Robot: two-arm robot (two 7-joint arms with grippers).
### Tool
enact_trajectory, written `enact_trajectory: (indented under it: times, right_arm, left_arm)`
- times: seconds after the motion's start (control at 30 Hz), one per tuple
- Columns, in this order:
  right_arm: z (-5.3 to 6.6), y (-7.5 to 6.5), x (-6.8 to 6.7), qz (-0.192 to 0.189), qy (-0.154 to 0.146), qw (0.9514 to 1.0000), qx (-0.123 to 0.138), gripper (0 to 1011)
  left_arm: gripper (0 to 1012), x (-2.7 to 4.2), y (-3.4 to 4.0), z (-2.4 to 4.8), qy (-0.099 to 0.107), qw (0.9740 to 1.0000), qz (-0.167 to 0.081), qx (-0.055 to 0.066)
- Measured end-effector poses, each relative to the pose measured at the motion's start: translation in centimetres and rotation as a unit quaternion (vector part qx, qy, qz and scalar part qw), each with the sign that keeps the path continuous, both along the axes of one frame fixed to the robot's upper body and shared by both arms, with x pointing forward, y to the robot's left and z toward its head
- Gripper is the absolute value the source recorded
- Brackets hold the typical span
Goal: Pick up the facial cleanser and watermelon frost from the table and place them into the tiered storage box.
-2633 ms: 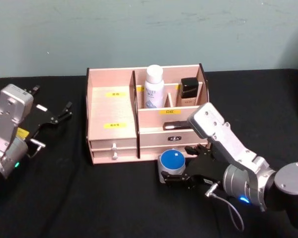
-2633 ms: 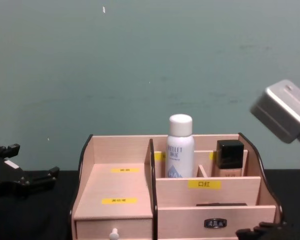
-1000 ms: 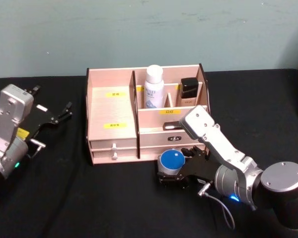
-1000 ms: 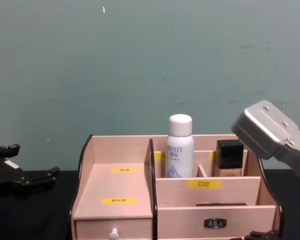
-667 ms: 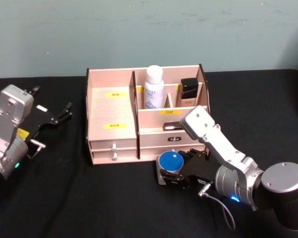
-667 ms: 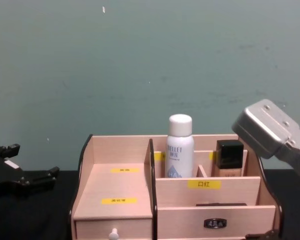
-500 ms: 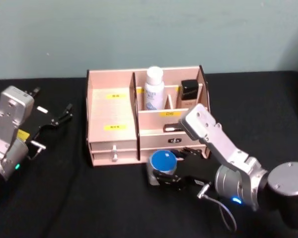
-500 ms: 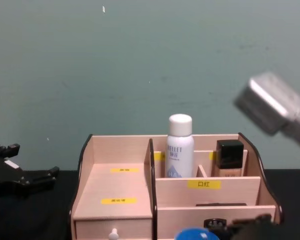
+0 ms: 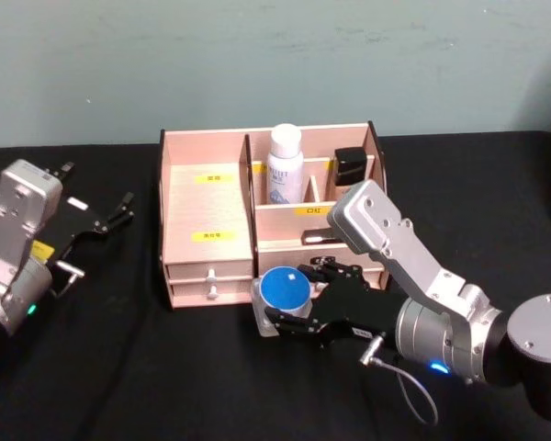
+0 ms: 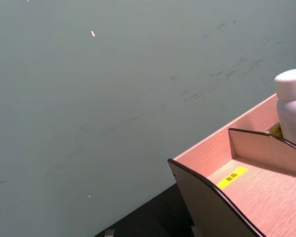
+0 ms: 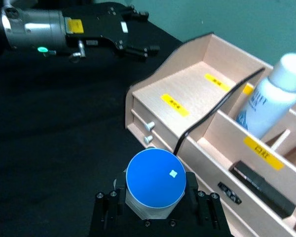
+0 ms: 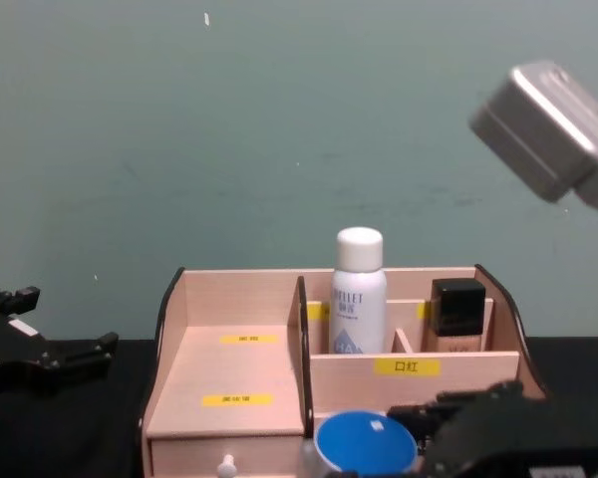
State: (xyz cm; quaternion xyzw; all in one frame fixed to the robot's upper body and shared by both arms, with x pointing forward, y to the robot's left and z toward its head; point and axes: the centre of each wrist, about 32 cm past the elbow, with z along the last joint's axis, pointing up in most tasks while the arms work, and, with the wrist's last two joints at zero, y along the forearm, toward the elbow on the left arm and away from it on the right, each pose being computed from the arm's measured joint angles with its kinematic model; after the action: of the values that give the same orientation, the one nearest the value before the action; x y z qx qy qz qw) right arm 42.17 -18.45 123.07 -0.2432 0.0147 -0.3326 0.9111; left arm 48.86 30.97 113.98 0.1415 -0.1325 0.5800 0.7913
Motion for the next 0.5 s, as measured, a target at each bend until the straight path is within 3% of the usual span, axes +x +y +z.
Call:
enact_trajectory:
  times: [0.5]
  right_arm:
    - [2.3, 1.6, 1.4, 0.018, -0.028, 0.9994, 0.01, 724]
  left_arm:
    - [1001, 0.0, 0.0, 0.0, 0.0, 1.0, 0.0, 0.0]
